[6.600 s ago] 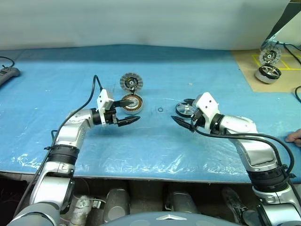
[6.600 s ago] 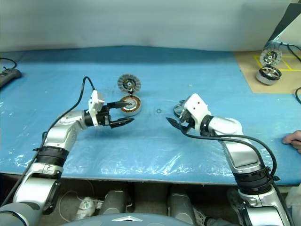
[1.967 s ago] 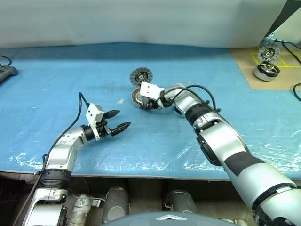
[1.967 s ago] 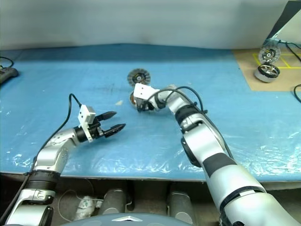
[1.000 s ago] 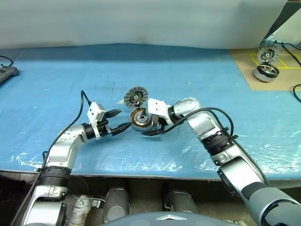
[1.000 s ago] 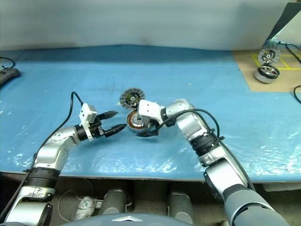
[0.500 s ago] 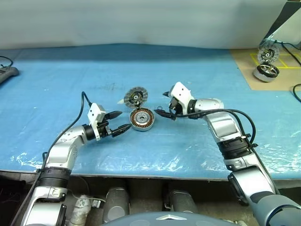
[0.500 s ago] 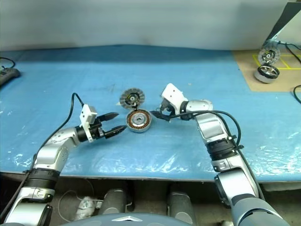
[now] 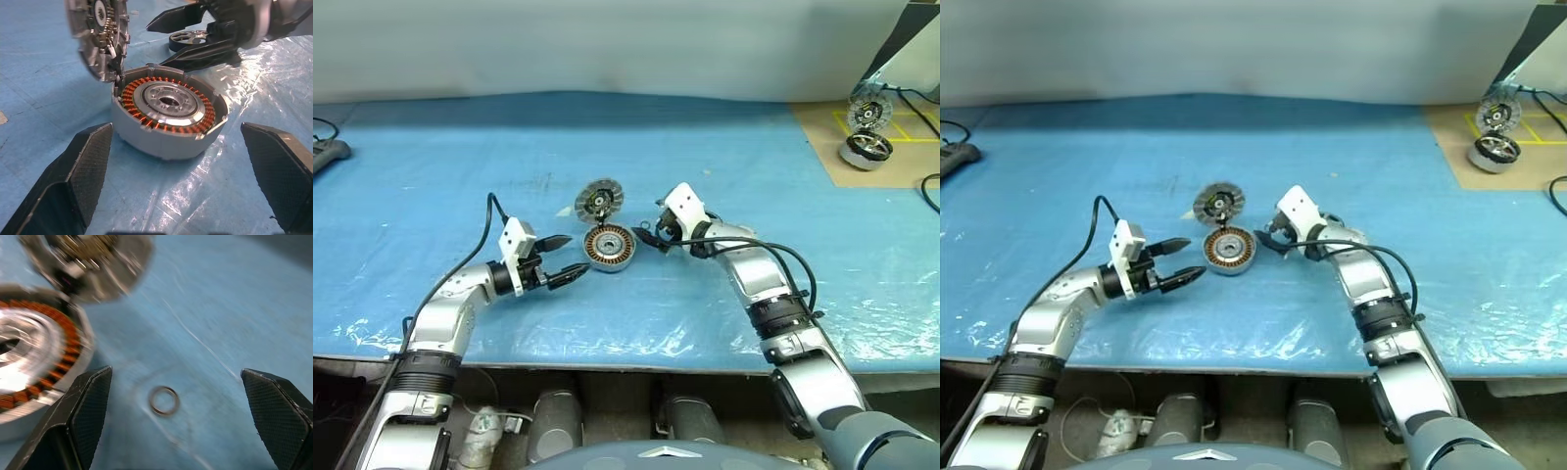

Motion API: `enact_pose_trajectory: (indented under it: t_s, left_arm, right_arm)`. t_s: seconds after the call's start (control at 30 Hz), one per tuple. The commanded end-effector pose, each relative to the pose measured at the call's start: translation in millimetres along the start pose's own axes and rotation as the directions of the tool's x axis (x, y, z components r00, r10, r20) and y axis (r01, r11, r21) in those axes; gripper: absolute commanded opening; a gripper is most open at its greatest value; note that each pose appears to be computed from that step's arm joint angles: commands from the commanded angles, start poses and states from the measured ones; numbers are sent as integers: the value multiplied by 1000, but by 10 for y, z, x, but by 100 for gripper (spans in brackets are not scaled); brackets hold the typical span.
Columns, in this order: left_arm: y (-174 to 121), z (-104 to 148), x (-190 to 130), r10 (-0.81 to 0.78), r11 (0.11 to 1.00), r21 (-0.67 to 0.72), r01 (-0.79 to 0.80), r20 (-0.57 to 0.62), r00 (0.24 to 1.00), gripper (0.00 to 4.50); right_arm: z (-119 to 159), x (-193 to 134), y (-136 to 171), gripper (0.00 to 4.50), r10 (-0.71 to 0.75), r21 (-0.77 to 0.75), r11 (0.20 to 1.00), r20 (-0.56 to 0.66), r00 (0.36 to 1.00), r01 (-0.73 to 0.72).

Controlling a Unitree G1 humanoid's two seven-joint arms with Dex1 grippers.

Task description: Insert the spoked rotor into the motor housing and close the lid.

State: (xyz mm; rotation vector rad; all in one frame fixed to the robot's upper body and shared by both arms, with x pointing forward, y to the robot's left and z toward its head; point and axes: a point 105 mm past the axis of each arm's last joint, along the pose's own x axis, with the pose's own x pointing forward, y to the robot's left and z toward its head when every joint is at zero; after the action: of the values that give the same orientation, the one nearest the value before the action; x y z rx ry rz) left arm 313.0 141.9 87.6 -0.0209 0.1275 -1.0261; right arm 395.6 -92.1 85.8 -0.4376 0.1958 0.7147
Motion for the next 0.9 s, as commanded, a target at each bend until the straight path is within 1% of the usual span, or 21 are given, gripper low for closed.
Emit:
enact_pose_trajectory:
  t_s: [0.03, 0.13, 0.33, 0.43, 0.47, 0.53, 0.6, 0.73, 0.9]
  left_arm:
    - [-24, 118, 12, -19, 999, 42, 18, 20, 1000, 450]
    - [-28, 112, 10, -20, 999, 43, 19, 18, 1000, 450]
    - [-13, 116, 6, -16, 999, 45, 15, 18, 1000, 450]
    - [-10, 111, 7, -15, 999, 47, 14, 16, 1000, 450]
    - [-12, 110, 9, -15, 999, 47, 14, 16, 1000, 450]
    - [-18, 106, 19, -17, 999, 47, 17, 16, 1000, 450]
    - [-22, 103, 26, -18, 999, 47, 18, 16, 1000, 450]
    - [-29, 101, 31, -21, 999, 45, 20, 15, 1000, 450]
    - [-15, 107, 26, -20, 999, 46, 20, 15, 1000, 450]
  right_arm:
    - [84, 35, 7, 447, 16, -11, 1000, 39, 999, -16]
    - [49, 67, 60, 447, 33, -53, 998, 28, 999, -31]
    - [96, 100, 178, 447, 74, -44, 996, 54, 996, -72]
    - [19, 123, 193, 391, 69, -36, 997, 27, 997, -68]
    - [-2, 125, 191, 357, 66, -26, 997, 21, 998, -66]
    - [-75, 139, 111, 278, 31, 95, 995, -5, 1000, -30]
    - [-188, 131, 53, 205, 18, 163, 987, -55, 998, -9]
    - [-309, 94, 84, 62, 46, 153, 988, -104, 993, -29]
    - [-308, 71, 178, 56, 86, 128, 989, -101, 991, -73]
